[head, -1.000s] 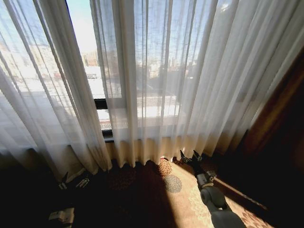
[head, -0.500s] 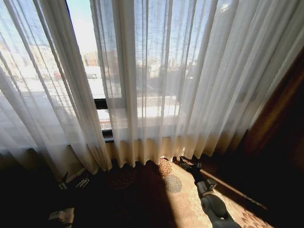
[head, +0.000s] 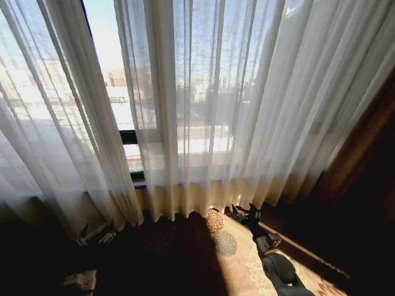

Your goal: Open the curtains by pulling them apart, changing their state from closed to fully open.

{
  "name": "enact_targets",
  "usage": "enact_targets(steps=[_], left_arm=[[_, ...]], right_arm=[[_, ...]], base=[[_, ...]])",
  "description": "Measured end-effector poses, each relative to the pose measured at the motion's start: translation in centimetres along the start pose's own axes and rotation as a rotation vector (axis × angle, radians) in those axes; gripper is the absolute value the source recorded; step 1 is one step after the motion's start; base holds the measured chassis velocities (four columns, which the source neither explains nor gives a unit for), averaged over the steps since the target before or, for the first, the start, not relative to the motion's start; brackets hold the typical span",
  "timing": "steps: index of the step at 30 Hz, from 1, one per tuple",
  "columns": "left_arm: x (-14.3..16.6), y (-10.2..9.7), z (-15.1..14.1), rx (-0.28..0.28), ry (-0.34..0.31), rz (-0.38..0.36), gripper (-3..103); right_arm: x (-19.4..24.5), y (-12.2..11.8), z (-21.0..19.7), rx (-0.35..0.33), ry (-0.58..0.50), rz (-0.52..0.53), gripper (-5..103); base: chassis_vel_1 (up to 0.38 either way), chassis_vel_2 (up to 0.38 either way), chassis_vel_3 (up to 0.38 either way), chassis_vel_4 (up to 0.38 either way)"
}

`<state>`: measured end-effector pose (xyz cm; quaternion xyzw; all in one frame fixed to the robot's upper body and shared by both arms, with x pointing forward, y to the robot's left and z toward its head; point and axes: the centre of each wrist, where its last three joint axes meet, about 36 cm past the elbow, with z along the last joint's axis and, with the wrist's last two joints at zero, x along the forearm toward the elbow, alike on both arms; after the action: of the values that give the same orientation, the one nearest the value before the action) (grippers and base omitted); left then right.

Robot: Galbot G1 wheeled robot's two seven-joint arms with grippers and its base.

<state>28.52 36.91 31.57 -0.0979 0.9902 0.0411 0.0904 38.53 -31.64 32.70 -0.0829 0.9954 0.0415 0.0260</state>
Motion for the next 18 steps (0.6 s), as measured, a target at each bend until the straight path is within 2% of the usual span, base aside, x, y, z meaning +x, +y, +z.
enact_targets(steps=[8,18], left_arm=[[-0.01,0.0,0.0,0.0,0.0,0.0,100],[0.0,0.0,0.0,0.0,0.0,0.0,100]], right_arm=[[0.07,0.45,-0.05,0.007,-0.001,-0.028,100],[-0.5,0.83,0.32,-0.003,-0.012,-0.043,100]], base=[[-0.283,0.313,0.29,-0.302],[-0.288,0.396,0.296,-0.406]])
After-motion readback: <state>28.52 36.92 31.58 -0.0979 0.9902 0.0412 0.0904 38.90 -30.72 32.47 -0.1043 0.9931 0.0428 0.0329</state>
